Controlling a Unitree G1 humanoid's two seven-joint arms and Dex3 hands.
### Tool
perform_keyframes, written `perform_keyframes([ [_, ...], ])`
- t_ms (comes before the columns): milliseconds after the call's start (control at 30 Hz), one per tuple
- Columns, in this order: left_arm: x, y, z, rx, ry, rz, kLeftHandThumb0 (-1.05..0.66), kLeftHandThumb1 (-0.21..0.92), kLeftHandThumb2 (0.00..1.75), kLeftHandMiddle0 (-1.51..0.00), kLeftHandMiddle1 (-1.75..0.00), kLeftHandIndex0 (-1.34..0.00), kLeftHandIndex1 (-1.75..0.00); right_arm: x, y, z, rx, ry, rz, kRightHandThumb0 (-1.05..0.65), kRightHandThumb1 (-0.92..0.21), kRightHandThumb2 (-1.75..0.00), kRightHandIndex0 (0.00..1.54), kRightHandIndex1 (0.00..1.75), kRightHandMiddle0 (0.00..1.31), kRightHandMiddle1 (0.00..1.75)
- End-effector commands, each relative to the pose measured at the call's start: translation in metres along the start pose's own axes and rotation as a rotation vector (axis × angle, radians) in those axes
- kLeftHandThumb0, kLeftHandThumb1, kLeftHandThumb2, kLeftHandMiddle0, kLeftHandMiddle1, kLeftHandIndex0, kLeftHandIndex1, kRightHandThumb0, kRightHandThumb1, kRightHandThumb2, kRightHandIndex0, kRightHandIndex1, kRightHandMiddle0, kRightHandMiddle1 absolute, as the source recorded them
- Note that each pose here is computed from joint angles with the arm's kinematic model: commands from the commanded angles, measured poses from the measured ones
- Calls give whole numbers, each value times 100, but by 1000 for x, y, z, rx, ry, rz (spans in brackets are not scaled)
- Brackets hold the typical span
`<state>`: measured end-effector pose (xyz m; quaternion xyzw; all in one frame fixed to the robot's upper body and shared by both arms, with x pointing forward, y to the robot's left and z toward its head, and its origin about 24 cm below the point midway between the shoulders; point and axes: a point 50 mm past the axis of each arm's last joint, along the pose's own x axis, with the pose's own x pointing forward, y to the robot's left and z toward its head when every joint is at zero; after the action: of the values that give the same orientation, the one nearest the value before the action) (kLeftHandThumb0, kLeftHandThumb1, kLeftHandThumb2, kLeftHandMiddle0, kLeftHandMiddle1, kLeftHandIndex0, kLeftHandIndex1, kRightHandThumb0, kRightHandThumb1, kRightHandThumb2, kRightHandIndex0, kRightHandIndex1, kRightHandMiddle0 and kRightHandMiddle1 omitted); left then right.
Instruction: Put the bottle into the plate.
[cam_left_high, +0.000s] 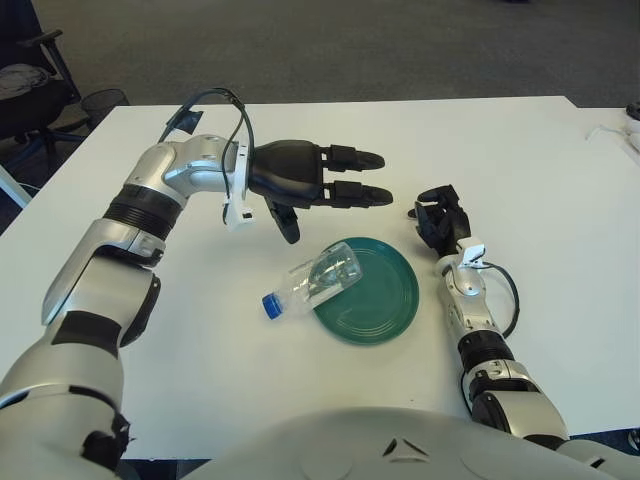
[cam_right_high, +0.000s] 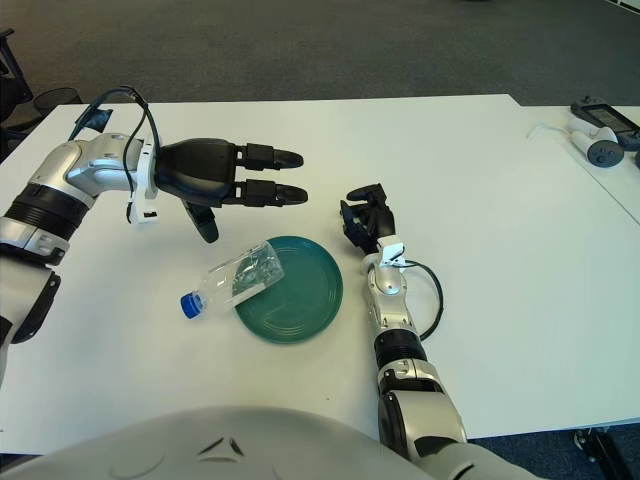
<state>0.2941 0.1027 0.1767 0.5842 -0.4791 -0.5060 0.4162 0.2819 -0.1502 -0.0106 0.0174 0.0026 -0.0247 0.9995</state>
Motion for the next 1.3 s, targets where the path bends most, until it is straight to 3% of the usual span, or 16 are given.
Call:
perform_keyframes([
  [0,-4,4,-2,23,9,-10,-94,86,7,0,0,0,0,-40,10,-55,45,281,19,-1,-92,-41,36,139,19,174],
  [433,-6,3,-1,30,13,-25,-89,85,6,0,0,0,0,-45,13,-54,77,265,36,-1,-92,-41,37,138,18,175],
  [633,-6,-2,0,23,22,-16,-97,89,8,0,0,0,0,-44,14,-54,67,273,48,-1,-92,-40,37,136,20,175],
  [767,-7,-2,0,27,28,0,-102,91,10,0,0,0,0,-42,10,-57,62,298,42,-1,-90,-48,26,157,22,166],
  [867,-7,-3,0,25,32,13,-104,92,12,0,0,0,0,-42,8,-60,65,318,25,-1,-91,-43,34,143,20,172],
  [1033,-6,-4,0,22,35,22,-105,92,15,0,0,0,0,-43,8,-62,59,327,8,-1,-92,-41,37,137,19,174],
  [1100,-6,-5,0,17,36,24,-105,92,15,0,0,0,0,-43,8,-61,52,324,7,-1,-91,-47,28,153,20,169],
  [1267,-6,-6,-1,-7,41,25,-105,92,15,0,0,0,0,-44,9,-60,41,320,6,-1,-89,-55,21,164,19,169],
])
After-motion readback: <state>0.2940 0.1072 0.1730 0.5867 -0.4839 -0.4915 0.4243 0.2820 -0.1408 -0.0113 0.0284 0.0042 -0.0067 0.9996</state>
